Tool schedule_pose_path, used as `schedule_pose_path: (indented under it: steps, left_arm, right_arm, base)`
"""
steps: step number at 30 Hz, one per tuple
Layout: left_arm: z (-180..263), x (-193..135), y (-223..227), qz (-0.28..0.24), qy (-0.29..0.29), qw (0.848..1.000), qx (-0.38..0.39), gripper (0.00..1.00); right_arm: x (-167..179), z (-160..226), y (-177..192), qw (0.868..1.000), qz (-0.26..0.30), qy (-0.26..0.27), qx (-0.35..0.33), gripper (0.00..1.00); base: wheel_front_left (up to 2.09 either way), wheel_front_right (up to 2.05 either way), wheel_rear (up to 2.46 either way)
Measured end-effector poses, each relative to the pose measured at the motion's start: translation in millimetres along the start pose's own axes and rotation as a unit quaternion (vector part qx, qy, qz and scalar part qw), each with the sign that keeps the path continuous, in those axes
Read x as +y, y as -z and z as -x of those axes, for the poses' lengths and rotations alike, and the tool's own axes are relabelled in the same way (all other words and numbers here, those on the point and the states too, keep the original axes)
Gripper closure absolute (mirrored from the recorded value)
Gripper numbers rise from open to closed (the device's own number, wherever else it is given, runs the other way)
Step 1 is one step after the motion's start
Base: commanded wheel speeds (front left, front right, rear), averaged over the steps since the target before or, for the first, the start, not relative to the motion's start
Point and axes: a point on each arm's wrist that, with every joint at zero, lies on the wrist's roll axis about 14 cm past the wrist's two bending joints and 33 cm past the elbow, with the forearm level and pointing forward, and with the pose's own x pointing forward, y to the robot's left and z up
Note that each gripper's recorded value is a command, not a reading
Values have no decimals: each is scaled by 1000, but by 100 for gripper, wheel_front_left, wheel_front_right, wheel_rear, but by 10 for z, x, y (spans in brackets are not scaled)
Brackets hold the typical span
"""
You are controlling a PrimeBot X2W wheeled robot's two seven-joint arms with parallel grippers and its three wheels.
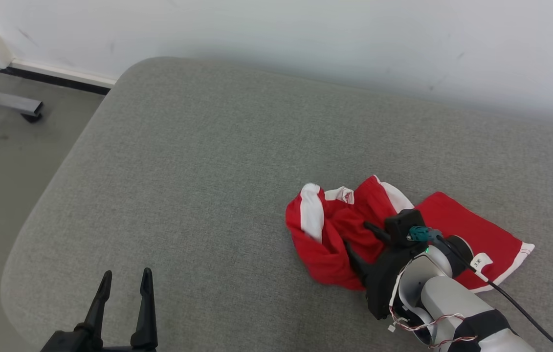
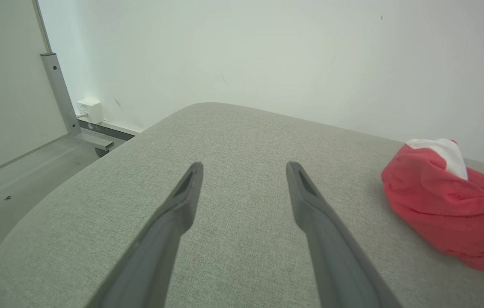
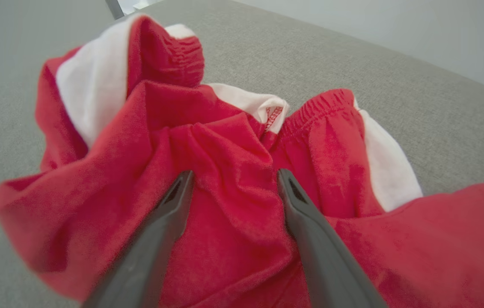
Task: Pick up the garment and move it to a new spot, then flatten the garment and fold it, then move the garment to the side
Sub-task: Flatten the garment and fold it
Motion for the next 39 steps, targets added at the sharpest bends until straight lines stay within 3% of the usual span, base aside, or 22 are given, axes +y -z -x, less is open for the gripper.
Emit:
schedule_pose_path:
  steps: [1, 2, 3, 13, 18, 22, 29, 35, 36, 37, 39]
  left_arm:
    - [8, 16, 4, 0, -3, 1000, 1, 0]
    - [13, 27, 9, -1, -5, 1000, 2, 0]
    - [17, 36, 15, -1, -7, 1000, 3, 0]
    - [-40, -31, 23, 4, 4, 1000, 2, 0]
    - [-63, -159, 66, 7, 24, 1000, 6, 0]
    - [-130, -298, 73, 10, 46, 999, 6, 0]
    - [-213, -524, 85, 13, 81, 997, 6, 0]
    - [-247, -633, 118, 13, 97, 995, 10, 0]
    - [-249, -643, 120, 13, 99, 995, 10, 0]
    - [-250, -649, 121, 13, 100, 995, 10, 0]
    - [-238, -651, 135, 13, 100, 995, 13, 0]
  right_arm:
    - [27, -21, 62, 1000, 0, -5, 14, 40]
    - [52, -40, 92, 1000, 0, -10, 20, 64]
    - [63, -54, 106, 1000, -1, -12, 22, 100]
    - [-259, 140, -123, 997, -7, 32, -72, 100]
    - [-417, 432, -160, 992, -8, 64, -109, 100]
    - [-559, 792, -348, 980, -1, 99, -170, 100]
    - [-584, 1433, 2, 968, -25, 169, -186, 100]
    - [-535, 1697, 355, 957, -82, 219, -171, 100]
    - [-534, 1728, 391, 954, -90, 227, -171, 76]
    - [-526, 1753, 423, 953, -95, 234, -170, 2]
    - [-518, 1794, 457, 949, -103, 244, -170, 0]
  base:
    - [0, 0, 0]
    - [0, 0, 0]
    - [0, 0, 0]
    - [0, 0, 0]
    - [0, 0, 0]
    - [0, 0, 0]
    - [0, 0, 0]
    - [0, 0, 0]
    - [0, 0, 0]
    - [0, 0, 0]
    - [0, 0, 0]
